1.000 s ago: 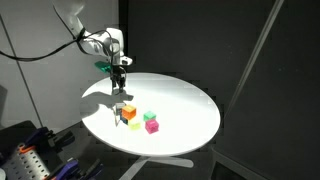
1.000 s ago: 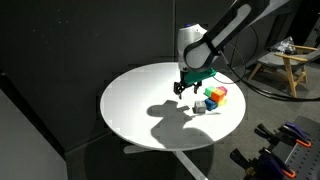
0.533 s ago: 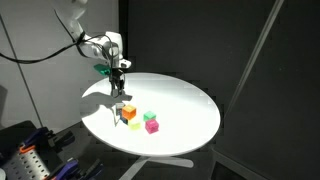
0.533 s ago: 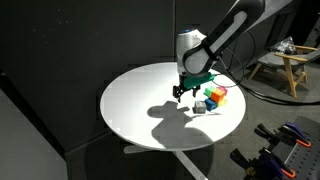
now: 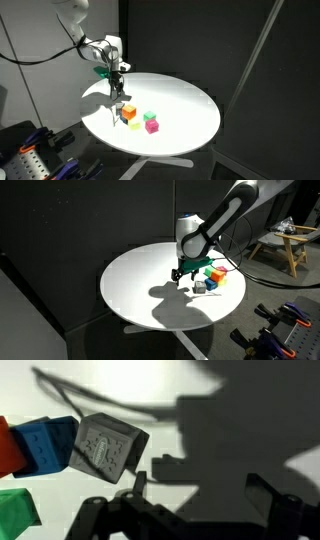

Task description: Pick up the gray block and put it on the left side of the stacked blocks on the table, move the gray block a little to the right

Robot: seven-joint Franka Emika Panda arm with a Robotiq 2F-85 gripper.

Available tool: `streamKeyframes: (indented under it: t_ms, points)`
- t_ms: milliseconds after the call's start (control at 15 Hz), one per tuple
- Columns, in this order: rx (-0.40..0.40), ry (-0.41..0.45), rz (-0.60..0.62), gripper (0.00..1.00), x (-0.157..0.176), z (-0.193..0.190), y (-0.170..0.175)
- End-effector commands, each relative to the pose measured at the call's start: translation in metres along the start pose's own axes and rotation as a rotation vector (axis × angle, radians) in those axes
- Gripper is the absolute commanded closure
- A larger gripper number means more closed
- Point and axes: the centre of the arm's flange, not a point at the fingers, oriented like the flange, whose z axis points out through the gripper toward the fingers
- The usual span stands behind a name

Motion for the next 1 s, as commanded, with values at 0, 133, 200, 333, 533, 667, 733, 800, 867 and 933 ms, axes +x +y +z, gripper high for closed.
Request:
streamKeyframes:
  t_ms: [0, 133, 200, 333, 533, 667, 733, 800, 867, 933]
  points:
    - [0.035, -0.001, -0.015, 0.00, 0.009, 0.001, -0.004]
    - [0.040, -0.003, -0.016, 0.00, 0.009, 0.002, -0.005]
    - [0.042, -0.003, -0.018, 0.00, 0.010, 0.003, -0.005]
    - [0.043, -0.006, -0.021, 0.00, 0.011, 0.005, -0.005]
    - [0.041, -0.009, -0.023, 0.00, 0.012, 0.009, -0.005]
    - [0.040, -0.011, -0.024, 0.00, 0.013, 0.010, -0.003]
    - [0.039, -0.012, -0.024, 0.00, 0.013, 0.011, -0.003]
    - [0.038, -0.013, -0.026, 0.00, 0.013, 0.012, -0.002]
    - [0.037, -0.014, -0.027, 0.00, 0.013, 0.013, -0.002]
    - [0.037, -0.015, -0.028, 0.00, 0.013, 0.014, -0.001]
